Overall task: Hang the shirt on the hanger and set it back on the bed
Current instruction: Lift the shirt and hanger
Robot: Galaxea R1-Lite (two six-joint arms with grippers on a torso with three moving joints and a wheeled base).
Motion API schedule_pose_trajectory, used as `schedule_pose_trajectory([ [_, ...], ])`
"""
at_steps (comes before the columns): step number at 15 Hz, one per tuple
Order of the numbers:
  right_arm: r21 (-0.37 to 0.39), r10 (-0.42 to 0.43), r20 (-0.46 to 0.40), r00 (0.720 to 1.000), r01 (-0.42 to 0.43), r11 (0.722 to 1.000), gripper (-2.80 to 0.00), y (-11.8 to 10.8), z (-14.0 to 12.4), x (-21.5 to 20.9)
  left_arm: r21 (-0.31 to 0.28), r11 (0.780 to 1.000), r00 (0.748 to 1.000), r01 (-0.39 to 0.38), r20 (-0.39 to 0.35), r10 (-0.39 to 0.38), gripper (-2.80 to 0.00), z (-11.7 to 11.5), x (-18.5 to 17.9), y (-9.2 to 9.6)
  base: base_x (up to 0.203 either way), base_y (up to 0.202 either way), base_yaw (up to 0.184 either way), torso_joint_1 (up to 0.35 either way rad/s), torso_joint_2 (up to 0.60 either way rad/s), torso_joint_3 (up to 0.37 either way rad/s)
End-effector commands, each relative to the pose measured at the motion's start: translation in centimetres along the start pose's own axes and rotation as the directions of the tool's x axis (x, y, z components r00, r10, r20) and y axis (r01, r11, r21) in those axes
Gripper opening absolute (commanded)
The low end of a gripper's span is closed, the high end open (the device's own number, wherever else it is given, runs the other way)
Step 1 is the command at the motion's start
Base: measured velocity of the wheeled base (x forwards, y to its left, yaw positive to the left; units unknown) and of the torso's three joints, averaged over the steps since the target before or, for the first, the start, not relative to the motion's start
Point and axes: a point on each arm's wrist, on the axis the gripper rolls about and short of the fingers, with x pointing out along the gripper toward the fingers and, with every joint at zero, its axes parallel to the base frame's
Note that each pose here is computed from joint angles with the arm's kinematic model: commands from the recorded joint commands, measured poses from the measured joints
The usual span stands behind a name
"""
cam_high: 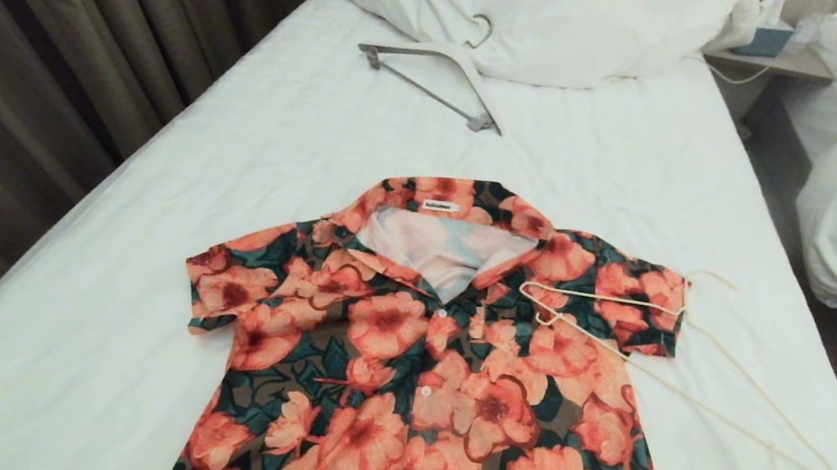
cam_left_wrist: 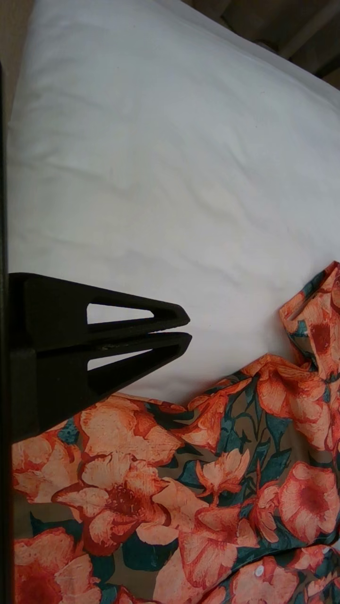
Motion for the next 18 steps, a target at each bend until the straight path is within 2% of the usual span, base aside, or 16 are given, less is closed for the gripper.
schedule_pose_trajectory([
  [1, 0.0, 0.001, 0.0, 1.0, -0.001, 1.0, -2.8, 0.0, 0.0, 0.0, 0.0, 1.0, 1.0, -0.001, -0.001, 0.001, -2.8, 0.0, 0.0, 0.0, 0.0, 0.0, 0.0, 0.0, 0.0, 0.0],
  [5, -0.003, 0.001, -0.001, 1.0, -0.001, 1.0, -2.8, 0.0, 0.0, 0.0, 0.0, 1.0, 1.0, -0.001, -0.001, 0.001, -2.8, 0.0, 0.0, 0.0, 0.0, 0.0, 0.0, 0.0, 0.0, 0.0],
  [7, -0.054, 0.012, 0.002, 1.0, -0.012, 0.998, -2.8, 0.0, 0.2, -0.1, 0.0, 1.0, 1.0, -0.001, -0.001, 0.001, -2.8, 0.0, 0.0, 0.0, 0.0, 0.0, 0.0, 0.0, 0.0, 0.0],
  [9, -0.075, 0.063, 0.015, 0.998, -0.062, 0.995, -2.8, 0.1, 1.7, -0.3, 0.0, 1.0, 1.0, -0.001, -0.001, 0.001, -2.8, 0.0, 0.0, 0.0, 0.0, 0.0, 0.0, 0.0, 0.0, 0.0],
  [11, -0.067, 0.102, -0.025, 0.994, -0.104, 0.992, -2.8, 0.2, 3.8, 0.1, 0.0, 1.0, 1.0, -0.001, -0.001, 0.001, -2.8, 0.0, 0.0, 0.0, 0.0, 0.0, 0.0, 0.0, 0.0, 0.0],
  [15, 0.077, 0.145, -0.137, 0.98, -0.136, 0.988, -2.8, 0.2, 9.8, 3.3, 0.0, 1.0, 1.0, -0.001, -0.001, 0.001, -2.8, 0.0, 0.0, 0.0, 0.0, 0.0, 0.0, 0.0, 0.0, 0.0],
  [18, 0.138, 0.15, -0.243, 0.958, -0.119, 0.983, -2.8, 0.1, 13.1, 7.7, 0.0, 1.0, 1.0, -0.001, -0.001, 0.001, -2.8, 0.0, 0.0, 0.0, 0.0, 0.0, 0.0, 0.0, 0.0, 0.0],
])
